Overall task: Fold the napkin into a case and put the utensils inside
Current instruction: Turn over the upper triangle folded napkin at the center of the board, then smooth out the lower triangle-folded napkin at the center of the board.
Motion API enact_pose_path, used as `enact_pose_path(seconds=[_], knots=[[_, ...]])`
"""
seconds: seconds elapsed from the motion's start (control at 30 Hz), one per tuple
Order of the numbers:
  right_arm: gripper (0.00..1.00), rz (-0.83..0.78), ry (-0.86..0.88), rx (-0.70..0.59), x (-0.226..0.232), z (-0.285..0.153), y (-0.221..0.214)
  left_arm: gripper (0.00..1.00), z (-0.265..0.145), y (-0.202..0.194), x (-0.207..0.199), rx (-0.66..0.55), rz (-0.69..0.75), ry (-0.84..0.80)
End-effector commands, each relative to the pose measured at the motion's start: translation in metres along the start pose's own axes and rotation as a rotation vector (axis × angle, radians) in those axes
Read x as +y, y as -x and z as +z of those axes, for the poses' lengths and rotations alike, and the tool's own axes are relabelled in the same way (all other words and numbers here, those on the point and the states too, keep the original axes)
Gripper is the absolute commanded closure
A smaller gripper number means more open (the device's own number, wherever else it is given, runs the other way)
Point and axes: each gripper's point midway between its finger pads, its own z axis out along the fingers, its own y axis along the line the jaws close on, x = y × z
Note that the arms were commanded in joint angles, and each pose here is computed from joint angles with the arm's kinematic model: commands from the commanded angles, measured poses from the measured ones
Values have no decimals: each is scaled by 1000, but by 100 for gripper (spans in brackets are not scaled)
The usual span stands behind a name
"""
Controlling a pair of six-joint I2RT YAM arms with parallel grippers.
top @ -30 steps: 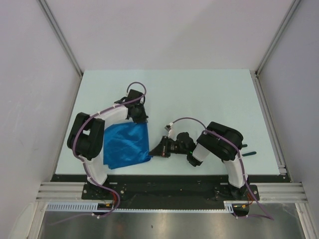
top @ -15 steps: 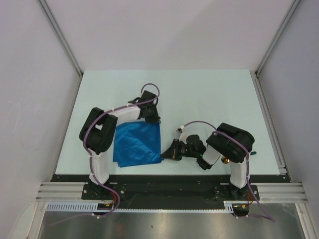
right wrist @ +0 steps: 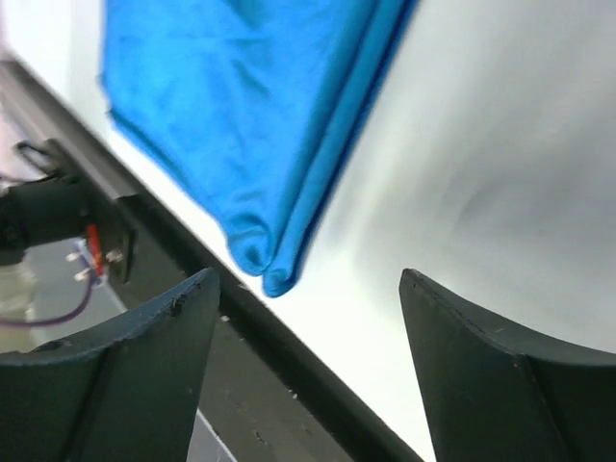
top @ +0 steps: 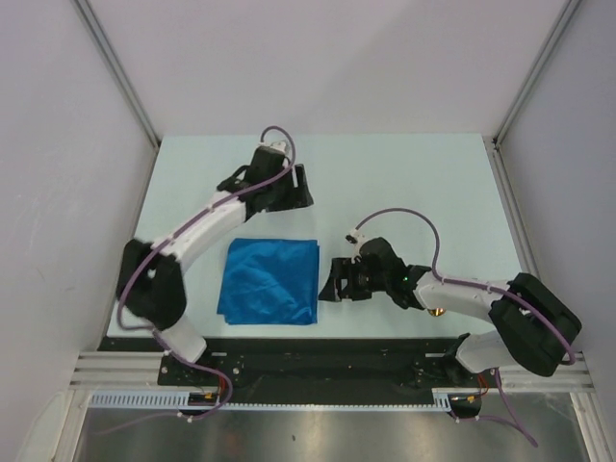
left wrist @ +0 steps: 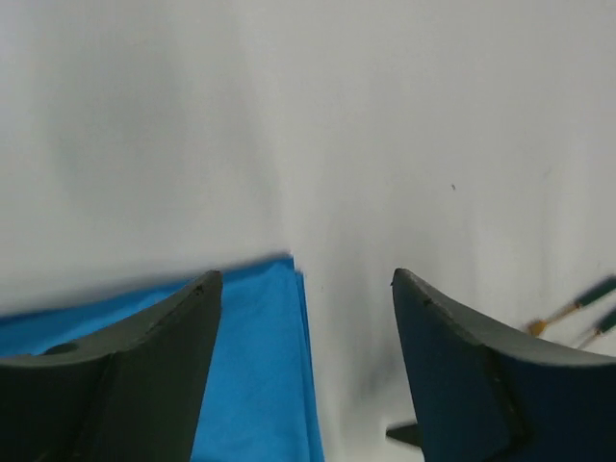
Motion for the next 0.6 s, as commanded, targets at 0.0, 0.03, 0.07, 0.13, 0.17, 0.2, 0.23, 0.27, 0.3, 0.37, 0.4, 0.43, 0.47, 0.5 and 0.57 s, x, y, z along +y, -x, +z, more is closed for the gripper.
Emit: enact_pose_path(seconds=[0.0, 0.03, 0.07, 0.13, 0.17, 0.2, 0.23, 0.27, 0.3, 0.37, 0.4, 0.43, 0.47, 0.5, 0.57], knots=[[22, -30, -195, 100, -35, -4, -13, 29, -72, -61, 29, 93, 111, 8], [23, -10, -180, 94, -33, -1, -11, 36, -78, -80, 23, 123, 88, -48], [34, 3, -174, 73, -32, 3, -4, 40, -81, -89, 20, 107, 76, -83], [43, 38, -122, 40, -27, 14, 11, 46, -92, -124, 16, 74, 31, -132], [43, 43, -102, 37, -25, 19, 16, 46, -94, -135, 14, 59, 22, -144], [44, 31, -59, 3, -14, 25, 33, 45, -99, -162, 13, 61, 37, -167], [45, 30, -26, 16, -11, 30, 36, 38, -100, -169, 10, 51, 2, -178], [47, 42, -29, 26, -19, 37, 39, 36, -100, -172, 6, 30, -3, -190], [49, 32, -5, 7, -13, 43, 53, 36, -101, -184, 1, 50, 7, -208], [50, 30, 19, 10, -14, 51, 62, 37, -96, -196, 8, 62, 17, -164], [50, 45, 16, 7, -20, 58, 71, 38, -93, -206, 5, 91, 43, -164], [50, 46, 24, 8, -21, 60, 76, 39, -92, -209, 3, 98, 53, -164], [51, 46, 20, 8, -24, 62, 79, 39, -90, -214, 3, 107, 68, -156], [51, 51, 9, 4, -29, 64, 83, 40, -87, -223, 2, 129, 91, -146], [56, 56, 15, -3, -28, 67, 91, 42, -81, -232, 4, 159, 102, -131]])
